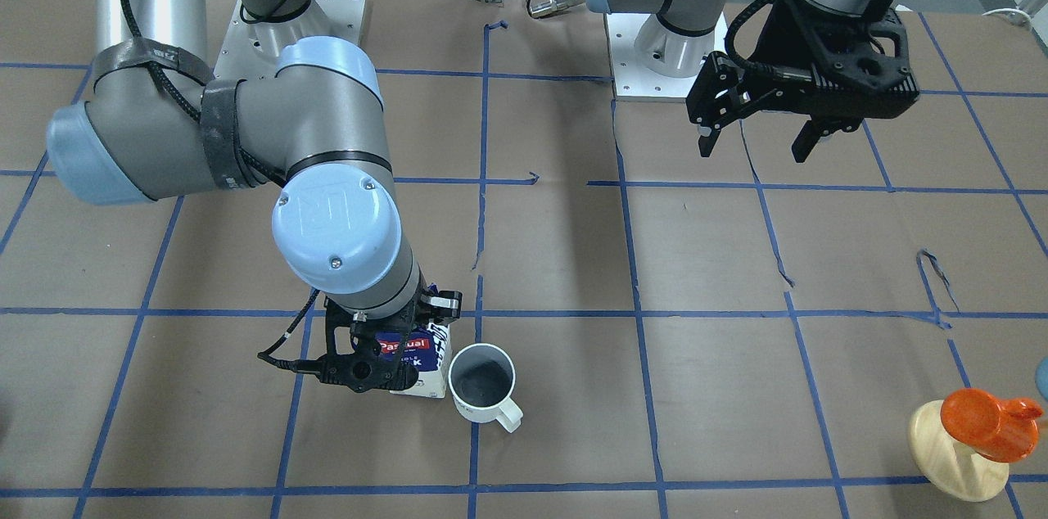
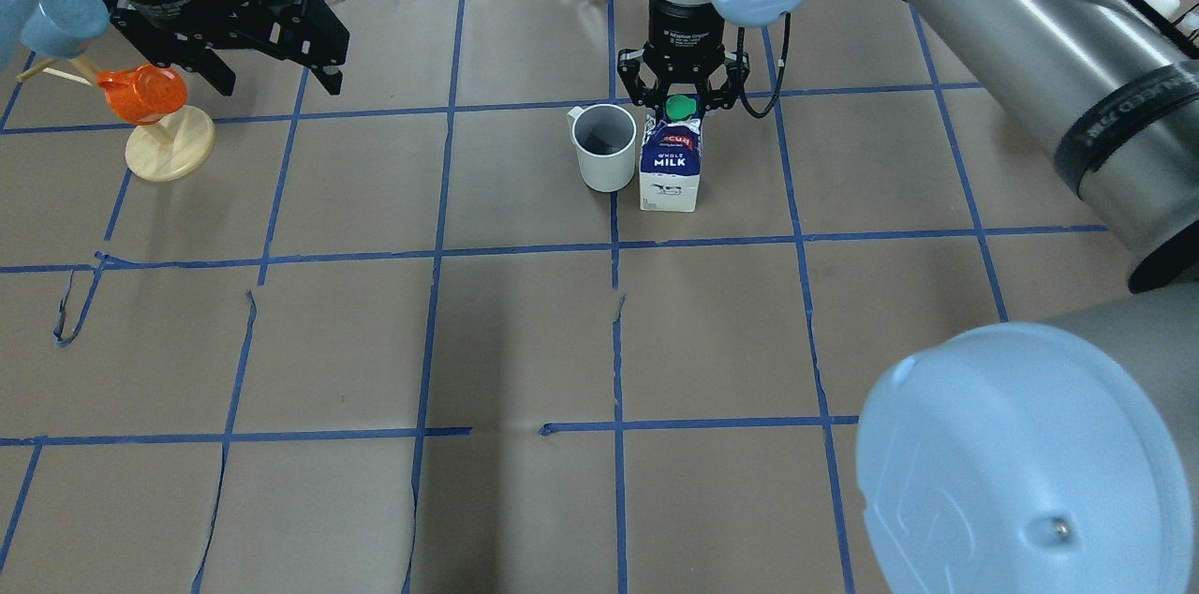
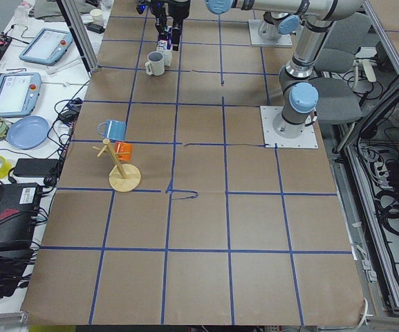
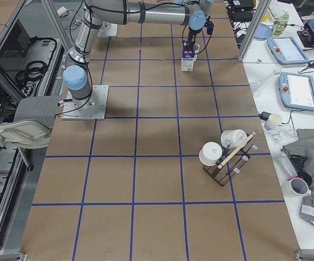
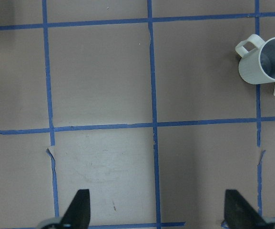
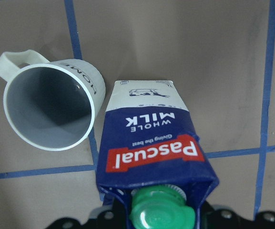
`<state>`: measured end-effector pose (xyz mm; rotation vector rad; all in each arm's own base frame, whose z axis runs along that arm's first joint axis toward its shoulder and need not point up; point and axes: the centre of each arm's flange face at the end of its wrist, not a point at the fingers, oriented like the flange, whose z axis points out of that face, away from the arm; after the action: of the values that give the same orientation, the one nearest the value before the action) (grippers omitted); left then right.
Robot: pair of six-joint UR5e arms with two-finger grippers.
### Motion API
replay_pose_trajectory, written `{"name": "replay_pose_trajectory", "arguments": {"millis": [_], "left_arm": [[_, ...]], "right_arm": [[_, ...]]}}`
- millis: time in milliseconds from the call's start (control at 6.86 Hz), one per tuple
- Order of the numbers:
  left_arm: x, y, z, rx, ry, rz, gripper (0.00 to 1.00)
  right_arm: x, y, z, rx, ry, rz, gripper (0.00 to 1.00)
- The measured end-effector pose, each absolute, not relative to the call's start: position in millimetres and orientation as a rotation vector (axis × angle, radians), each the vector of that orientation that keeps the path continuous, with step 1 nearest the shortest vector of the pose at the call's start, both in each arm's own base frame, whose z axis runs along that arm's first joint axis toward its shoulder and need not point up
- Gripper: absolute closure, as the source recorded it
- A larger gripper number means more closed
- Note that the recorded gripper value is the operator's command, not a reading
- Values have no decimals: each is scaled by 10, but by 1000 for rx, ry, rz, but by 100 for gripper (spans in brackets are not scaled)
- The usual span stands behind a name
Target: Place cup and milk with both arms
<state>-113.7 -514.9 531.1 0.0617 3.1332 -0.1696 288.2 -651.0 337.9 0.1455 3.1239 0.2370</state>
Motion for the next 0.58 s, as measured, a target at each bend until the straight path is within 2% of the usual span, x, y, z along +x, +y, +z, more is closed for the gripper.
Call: {"name": "replay_pose_trajectory", "arguments": {"millis": [292, 583], "left_arm": [[-1139, -5145, 5311, 63, 3133, -169, 0], [-1140, -5146, 5309, 64, 3133, -169, 0]], "right_arm": [[2880, -6557, 3551, 159, 3112, 137, 0], [2836, -6484, 4078, 159, 3092, 5, 0]]}}
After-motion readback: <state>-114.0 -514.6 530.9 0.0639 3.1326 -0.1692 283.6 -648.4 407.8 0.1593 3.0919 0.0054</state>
